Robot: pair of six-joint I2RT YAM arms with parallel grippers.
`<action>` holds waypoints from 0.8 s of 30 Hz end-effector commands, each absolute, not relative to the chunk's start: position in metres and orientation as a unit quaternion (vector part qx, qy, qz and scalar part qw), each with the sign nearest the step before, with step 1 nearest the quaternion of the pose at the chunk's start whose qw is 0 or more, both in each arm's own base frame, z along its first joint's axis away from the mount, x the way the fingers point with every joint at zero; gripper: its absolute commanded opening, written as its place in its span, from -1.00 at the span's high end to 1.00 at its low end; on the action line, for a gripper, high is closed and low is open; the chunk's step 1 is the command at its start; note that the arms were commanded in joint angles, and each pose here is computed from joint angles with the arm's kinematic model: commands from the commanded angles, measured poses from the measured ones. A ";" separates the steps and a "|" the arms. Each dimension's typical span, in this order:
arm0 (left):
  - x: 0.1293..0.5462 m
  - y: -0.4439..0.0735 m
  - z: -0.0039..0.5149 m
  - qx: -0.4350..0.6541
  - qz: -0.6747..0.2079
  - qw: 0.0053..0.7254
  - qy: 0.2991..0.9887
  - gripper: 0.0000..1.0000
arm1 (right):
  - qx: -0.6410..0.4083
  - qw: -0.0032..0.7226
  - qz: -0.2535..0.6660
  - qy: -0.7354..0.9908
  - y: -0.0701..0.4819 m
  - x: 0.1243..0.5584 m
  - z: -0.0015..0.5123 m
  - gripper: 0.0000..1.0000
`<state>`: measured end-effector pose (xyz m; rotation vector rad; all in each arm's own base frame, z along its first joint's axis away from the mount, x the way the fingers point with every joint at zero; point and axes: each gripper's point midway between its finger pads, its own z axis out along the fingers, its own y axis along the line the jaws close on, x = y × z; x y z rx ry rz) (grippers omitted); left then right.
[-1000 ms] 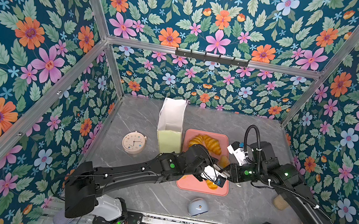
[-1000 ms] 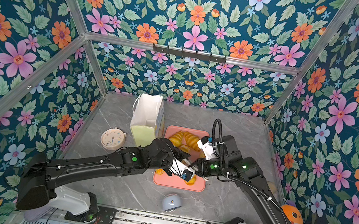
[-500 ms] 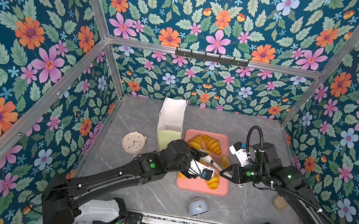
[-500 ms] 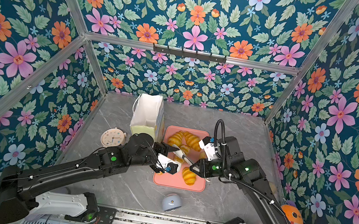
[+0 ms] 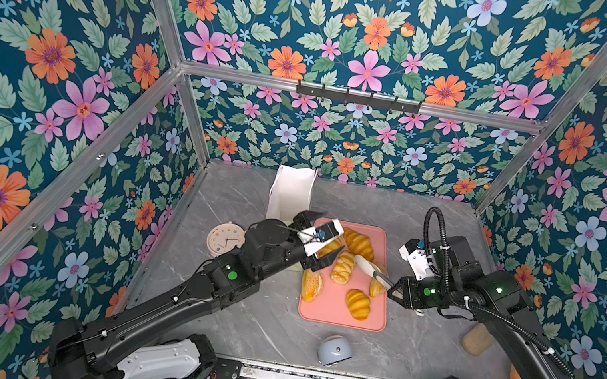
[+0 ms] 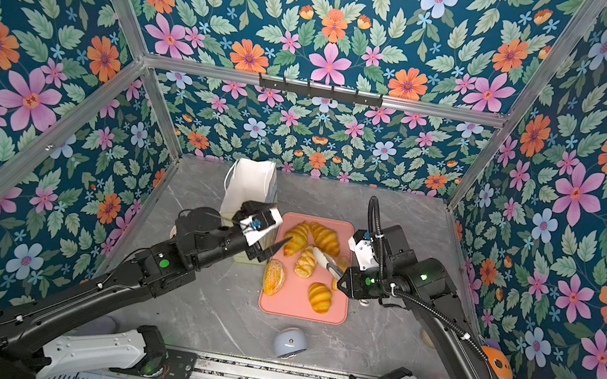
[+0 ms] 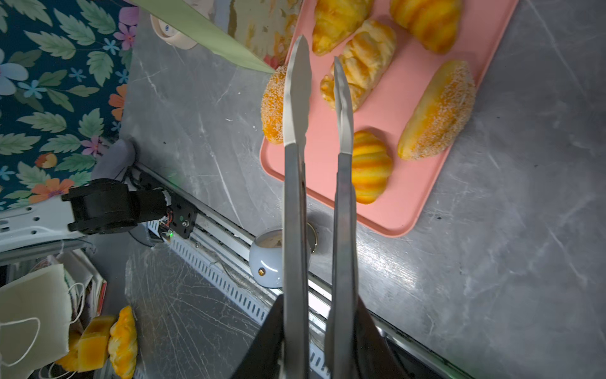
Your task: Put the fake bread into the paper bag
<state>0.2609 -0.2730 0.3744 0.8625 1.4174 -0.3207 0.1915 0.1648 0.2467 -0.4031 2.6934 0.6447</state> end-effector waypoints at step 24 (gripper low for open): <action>0.294 -0.127 0.418 0.027 -0.088 0.648 0.756 -0.61 | -0.063 0.146 0.117 0.980 0.170 0.246 0.229 0.22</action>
